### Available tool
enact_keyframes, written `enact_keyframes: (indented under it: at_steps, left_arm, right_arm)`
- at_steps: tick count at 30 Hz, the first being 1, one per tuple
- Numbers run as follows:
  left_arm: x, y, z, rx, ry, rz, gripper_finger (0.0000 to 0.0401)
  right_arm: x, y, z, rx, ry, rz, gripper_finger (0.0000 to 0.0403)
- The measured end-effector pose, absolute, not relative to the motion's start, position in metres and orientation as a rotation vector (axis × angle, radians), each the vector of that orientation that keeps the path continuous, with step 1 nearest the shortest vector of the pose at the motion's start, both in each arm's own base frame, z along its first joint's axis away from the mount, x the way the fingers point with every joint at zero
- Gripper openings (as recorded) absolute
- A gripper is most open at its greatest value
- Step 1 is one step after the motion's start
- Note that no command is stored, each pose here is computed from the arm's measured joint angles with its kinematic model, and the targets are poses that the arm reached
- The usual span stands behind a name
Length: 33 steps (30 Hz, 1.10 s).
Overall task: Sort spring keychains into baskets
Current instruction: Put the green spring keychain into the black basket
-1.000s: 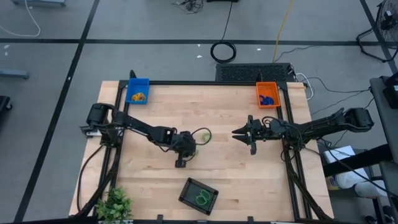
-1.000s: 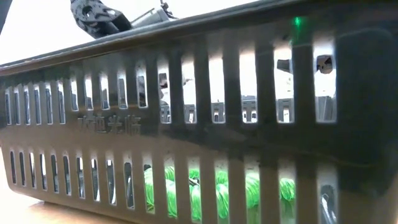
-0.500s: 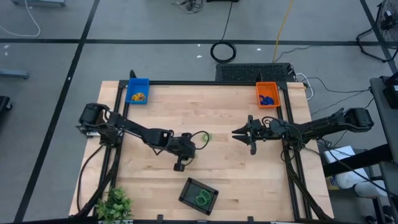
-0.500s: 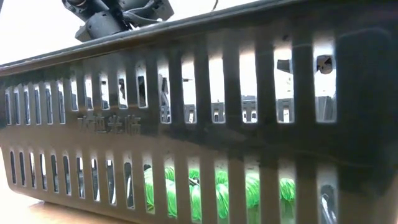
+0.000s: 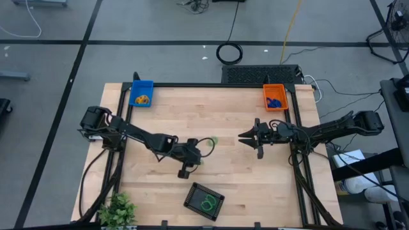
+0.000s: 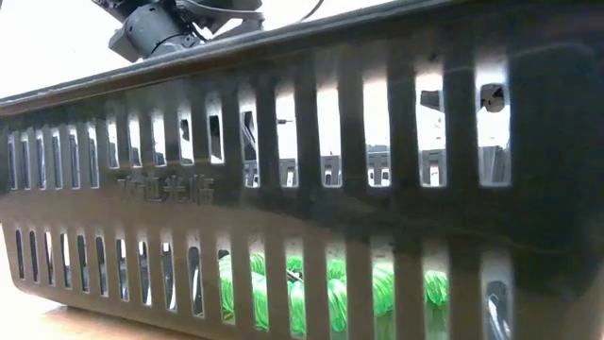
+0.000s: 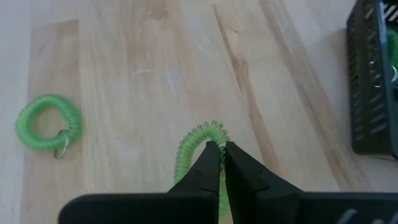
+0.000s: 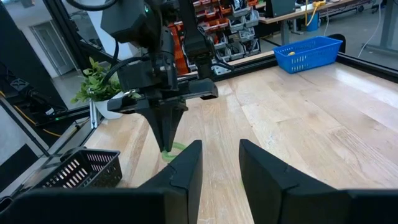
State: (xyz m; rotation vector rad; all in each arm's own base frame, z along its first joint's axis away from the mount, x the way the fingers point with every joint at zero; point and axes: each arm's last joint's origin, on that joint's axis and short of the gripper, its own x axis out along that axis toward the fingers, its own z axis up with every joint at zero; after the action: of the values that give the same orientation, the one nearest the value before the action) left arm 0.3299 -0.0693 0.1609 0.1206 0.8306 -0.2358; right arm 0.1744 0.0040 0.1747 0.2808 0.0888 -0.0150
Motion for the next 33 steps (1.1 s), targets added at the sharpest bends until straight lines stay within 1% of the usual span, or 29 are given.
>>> enact_keyframes:
  at_steps: [3,7,10,15,20,25,30,33]
  left_arm:
    - [0.33,-0.07,0.161,0.116,0.826,-0.248,0.0007]
    - [0.333,-0.073,0.165,0.136,0.767,-0.305,0.0013]
    - [0.333,-0.077,0.174,0.144,0.71,-0.374,0.0006]
    - [0.328,-0.084,0.194,0.171,0.63,-0.413,0.0008]
    - [0.319,-0.102,0.213,0.203,0.538,-0.501,0.001]
    - [0.313,-0.123,0.223,0.249,0.438,-0.577,0.0006]
    - [0.308,-0.137,0.232,0.238,0.362,-0.616,0.0016]
    - [0.307,-0.142,0.231,0.184,0.375,-0.63,0.0008]
  right_arm:
    - [0.174,0.004,0.175,0.281,0.09,-0.015,0.0091]
    - [0.174,0.004,0.175,0.281,0.09,-0.015,0.0091]
    - [0.174,0.004,0.175,0.281,0.09,-0.015,0.0091]
    - [0.174,0.004,0.174,0.281,0.094,-0.016,0.0091]
    - [0.174,0.004,0.174,0.28,0.1,-0.017,0.0091]
    - [0.174,0.004,0.174,0.28,0.1,-0.016,0.0091]
    - [0.174,0.004,0.175,0.281,0.087,-0.017,0.0091]
    - [0.174,0.004,0.175,0.28,0.084,-0.021,0.0091]
